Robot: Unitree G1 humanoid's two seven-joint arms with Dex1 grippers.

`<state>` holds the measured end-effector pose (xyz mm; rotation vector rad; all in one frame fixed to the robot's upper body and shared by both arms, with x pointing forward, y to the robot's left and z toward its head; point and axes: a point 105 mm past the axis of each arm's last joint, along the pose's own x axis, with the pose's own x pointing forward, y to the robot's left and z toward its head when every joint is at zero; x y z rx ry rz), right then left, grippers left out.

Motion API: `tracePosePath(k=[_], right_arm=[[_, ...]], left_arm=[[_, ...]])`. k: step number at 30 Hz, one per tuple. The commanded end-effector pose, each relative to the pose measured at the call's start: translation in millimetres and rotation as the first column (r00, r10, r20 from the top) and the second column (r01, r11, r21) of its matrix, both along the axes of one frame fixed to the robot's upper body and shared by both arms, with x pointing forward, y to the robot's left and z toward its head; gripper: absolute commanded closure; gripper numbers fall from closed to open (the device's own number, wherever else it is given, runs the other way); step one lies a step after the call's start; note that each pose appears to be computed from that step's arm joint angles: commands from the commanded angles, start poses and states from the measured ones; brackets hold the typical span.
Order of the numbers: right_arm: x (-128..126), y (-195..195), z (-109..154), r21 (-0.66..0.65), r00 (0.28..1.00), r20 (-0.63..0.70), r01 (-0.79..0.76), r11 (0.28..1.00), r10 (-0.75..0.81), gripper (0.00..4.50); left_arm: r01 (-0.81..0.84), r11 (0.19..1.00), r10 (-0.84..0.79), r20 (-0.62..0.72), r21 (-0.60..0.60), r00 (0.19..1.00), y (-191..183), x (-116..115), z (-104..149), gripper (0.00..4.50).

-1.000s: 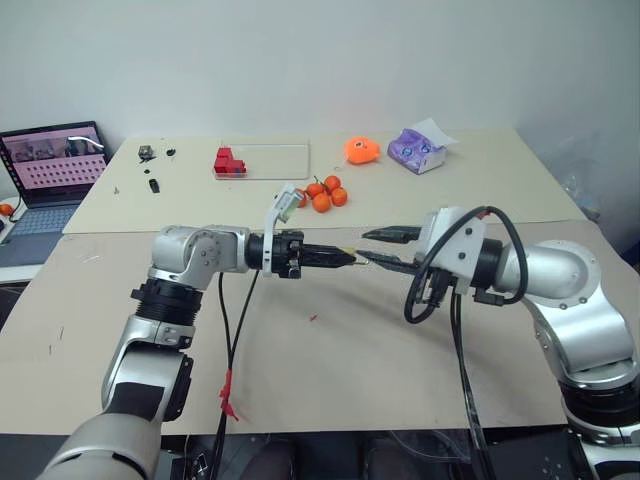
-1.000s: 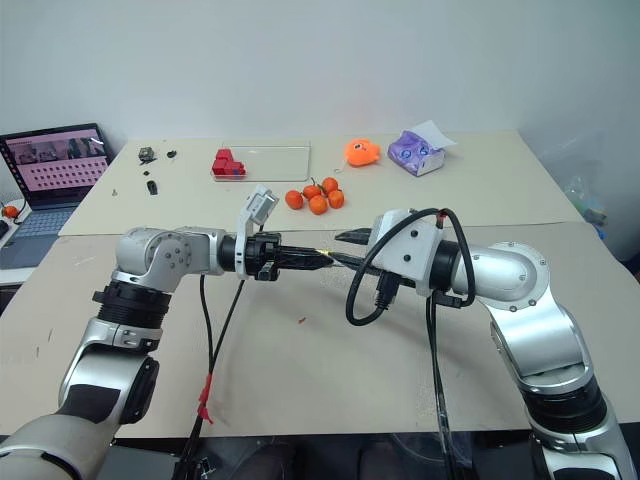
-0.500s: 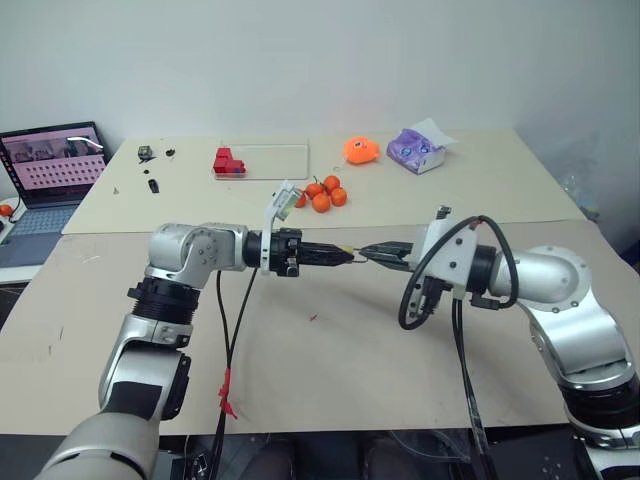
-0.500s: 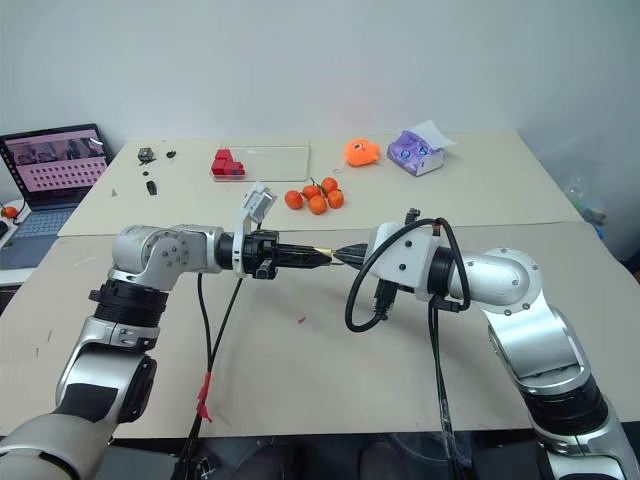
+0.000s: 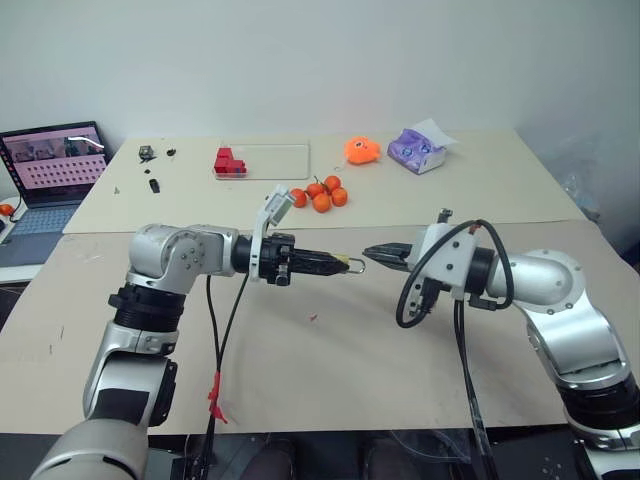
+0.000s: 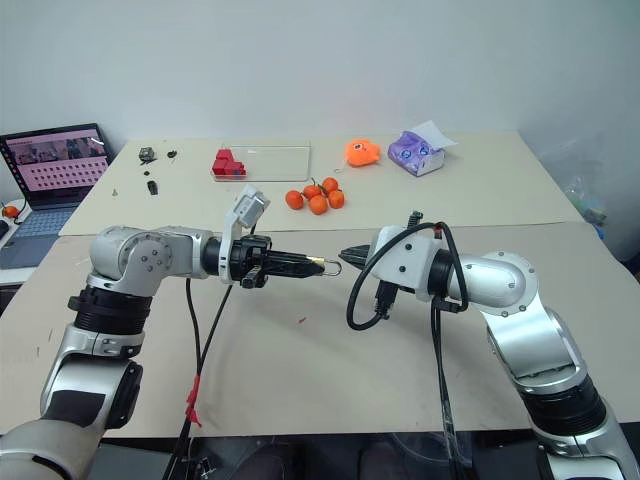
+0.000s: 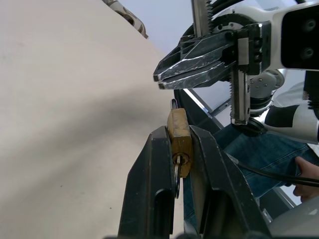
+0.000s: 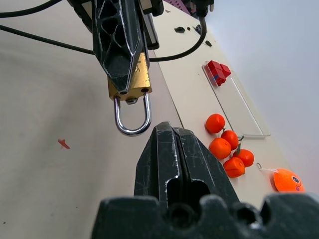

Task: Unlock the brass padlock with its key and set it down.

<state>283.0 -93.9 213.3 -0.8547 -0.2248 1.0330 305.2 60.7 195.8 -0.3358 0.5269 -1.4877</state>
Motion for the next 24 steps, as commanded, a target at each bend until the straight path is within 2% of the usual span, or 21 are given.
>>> tracePosePath(k=[1, 10, 18, 24], right_arm=[[-2, 4, 9, 0.003, 0.998, 0.055, -0.022, 1.000, 0.022, 4.45], [-2, 3, 15, 0.003, 0.998, 0.069, -0.016, 1.000, 0.016, 4.45], [-7, 10, 32, 0.011, 0.994, 0.101, -0.036, 0.999, 0.035, 4.45], [-14, 12, 30, 0.005, 0.996, 0.081, -0.048, 0.999, 0.048, 4.45]], left_arm=[[0.009, 0.999, -0.007, 0.047, -0.035, 0.999, 0, -2, 16, 4.48], [0.001, 0.999, 0.000, 0.046, -0.033, 0.999, 0, 0, 11, 4.48], [0.017, 0.999, -0.015, 0.048, -0.042, 0.999, -5, 1, 9, 4.48], [0.029, 0.998, -0.026, 0.054, -0.049, 0.998, -8, 1, 9, 4.48]])
